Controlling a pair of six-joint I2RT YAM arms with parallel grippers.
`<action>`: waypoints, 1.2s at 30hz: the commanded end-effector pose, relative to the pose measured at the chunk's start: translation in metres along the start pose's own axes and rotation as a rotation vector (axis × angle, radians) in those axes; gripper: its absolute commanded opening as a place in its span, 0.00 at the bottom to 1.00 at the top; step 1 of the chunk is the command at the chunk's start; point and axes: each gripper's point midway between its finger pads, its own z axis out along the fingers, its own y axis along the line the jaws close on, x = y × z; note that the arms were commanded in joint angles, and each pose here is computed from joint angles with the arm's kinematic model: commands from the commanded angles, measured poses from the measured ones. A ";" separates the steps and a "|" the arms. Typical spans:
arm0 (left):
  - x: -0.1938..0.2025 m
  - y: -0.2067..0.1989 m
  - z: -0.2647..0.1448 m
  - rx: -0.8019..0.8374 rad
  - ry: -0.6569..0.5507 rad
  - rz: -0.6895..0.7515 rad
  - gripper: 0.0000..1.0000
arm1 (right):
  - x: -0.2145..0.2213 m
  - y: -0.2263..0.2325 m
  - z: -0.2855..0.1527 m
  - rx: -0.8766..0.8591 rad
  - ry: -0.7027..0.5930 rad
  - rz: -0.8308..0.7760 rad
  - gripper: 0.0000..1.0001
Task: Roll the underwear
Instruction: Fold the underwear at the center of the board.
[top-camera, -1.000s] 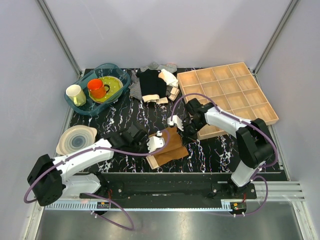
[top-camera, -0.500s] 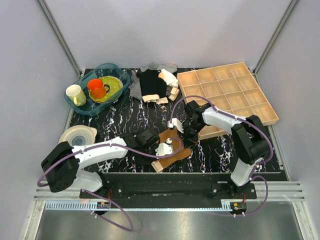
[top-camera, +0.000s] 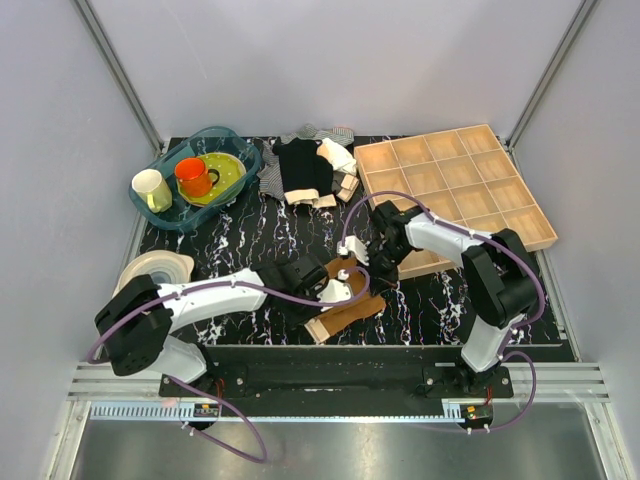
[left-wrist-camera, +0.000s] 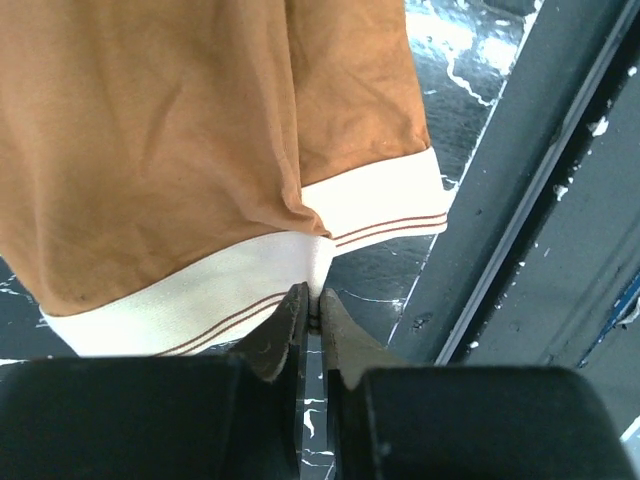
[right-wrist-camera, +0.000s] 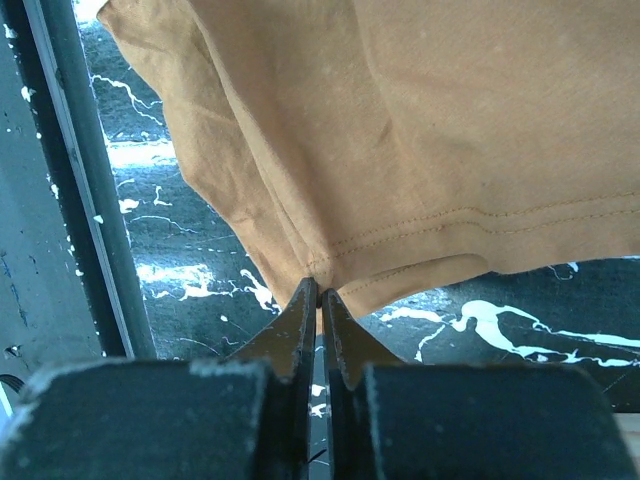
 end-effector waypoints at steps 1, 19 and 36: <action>-0.027 0.016 -0.020 -0.105 -0.082 -0.026 0.09 | -0.018 -0.005 -0.022 0.042 -0.073 -0.034 0.07; -0.069 0.034 -0.065 -0.174 -0.324 -0.249 0.05 | -0.051 -0.044 -0.078 0.214 -0.177 -0.049 0.08; -0.069 -0.001 -0.025 0.038 -0.376 -0.510 0.04 | -0.032 -0.033 -0.073 0.140 -0.134 -0.079 0.08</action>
